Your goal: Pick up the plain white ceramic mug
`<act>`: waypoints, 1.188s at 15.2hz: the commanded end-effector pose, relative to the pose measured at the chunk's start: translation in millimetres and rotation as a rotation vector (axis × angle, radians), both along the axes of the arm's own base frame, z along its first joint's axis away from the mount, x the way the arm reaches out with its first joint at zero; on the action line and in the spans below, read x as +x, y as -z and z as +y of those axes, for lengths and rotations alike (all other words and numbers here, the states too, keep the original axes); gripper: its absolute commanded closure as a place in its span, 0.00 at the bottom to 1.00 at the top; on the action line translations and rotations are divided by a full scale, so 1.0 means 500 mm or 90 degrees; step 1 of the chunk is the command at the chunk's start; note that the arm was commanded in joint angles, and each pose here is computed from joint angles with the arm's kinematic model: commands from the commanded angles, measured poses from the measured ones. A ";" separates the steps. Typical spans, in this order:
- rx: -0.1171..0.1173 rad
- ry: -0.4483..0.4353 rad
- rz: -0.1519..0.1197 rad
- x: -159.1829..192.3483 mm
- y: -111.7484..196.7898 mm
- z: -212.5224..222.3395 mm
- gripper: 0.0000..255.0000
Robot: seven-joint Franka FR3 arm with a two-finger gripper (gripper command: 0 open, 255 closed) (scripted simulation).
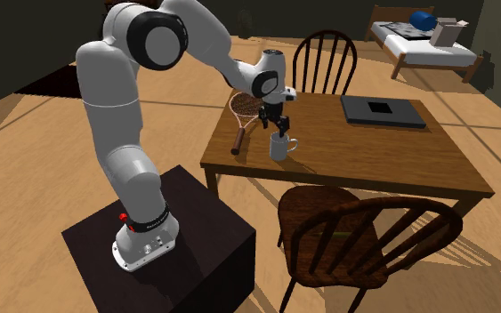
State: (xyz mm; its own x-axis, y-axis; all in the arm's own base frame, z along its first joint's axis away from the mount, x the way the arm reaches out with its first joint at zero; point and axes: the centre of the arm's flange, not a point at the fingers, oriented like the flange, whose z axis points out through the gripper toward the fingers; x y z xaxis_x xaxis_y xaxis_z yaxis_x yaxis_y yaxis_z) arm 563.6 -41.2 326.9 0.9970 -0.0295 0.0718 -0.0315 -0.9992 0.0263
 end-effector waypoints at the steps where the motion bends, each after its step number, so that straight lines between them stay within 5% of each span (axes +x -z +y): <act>1: -0.002 0.001 -0.002 0.011 0.025 0.001 0.00; 9: -0.002 0.001 -0.002 0.011 0.084 0.001 0.00; 10: -0.002 0.001 -0.002 0.011 0.084 0.001 1.00; 18: -0.002 0.001 -0.002 0.011 0.084 0.001 1.00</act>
State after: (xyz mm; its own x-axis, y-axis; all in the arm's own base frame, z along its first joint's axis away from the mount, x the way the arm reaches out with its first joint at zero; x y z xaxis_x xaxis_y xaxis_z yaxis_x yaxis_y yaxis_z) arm 569.1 -40.5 285.0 0.9968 -0.0310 0.0742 -0.0332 -0.9990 0.0286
